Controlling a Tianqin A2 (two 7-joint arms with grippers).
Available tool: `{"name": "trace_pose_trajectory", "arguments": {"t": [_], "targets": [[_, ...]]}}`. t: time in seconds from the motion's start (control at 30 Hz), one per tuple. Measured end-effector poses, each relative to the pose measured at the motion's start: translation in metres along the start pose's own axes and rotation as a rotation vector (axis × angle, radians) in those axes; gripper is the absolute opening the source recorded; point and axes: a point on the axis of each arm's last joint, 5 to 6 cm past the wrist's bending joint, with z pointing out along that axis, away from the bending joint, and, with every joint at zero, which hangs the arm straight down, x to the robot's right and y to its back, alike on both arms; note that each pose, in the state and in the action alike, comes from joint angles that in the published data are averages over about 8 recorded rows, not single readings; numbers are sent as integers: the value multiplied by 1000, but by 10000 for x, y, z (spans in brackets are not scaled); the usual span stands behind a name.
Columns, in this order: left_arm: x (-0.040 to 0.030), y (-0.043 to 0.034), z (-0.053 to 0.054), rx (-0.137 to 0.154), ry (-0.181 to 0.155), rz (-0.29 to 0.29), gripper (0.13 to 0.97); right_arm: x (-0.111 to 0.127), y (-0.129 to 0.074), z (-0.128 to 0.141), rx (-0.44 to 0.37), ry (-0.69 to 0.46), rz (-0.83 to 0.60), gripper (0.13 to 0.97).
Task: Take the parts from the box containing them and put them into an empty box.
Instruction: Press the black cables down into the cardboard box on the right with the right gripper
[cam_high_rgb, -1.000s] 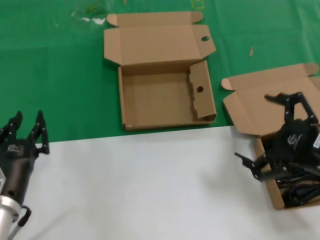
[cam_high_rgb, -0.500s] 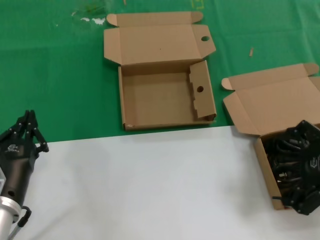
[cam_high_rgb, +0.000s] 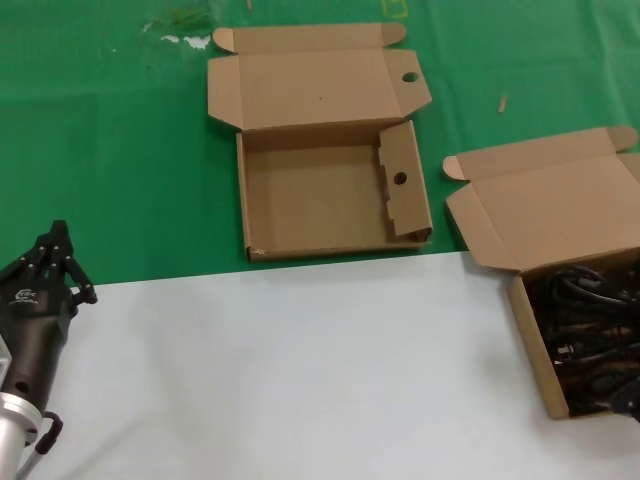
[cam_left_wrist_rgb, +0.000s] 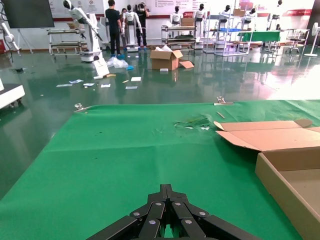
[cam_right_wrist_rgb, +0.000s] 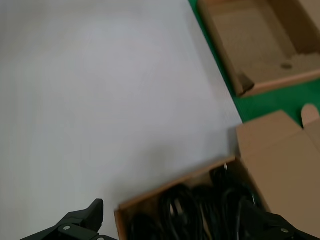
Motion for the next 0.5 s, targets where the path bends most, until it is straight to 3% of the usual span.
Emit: {"name": "trace_pose_trajectory", "arguments": {"t": [0.37, 0.5], "targets": [[0, 0, 0, 0, 0, 0, 140, 184, 113, -46, -69, -11, -2, 894], [0, 0, 0, 0, 0, 0, 140, 247, 138, -47, -83, -8, 0, 828]]}}
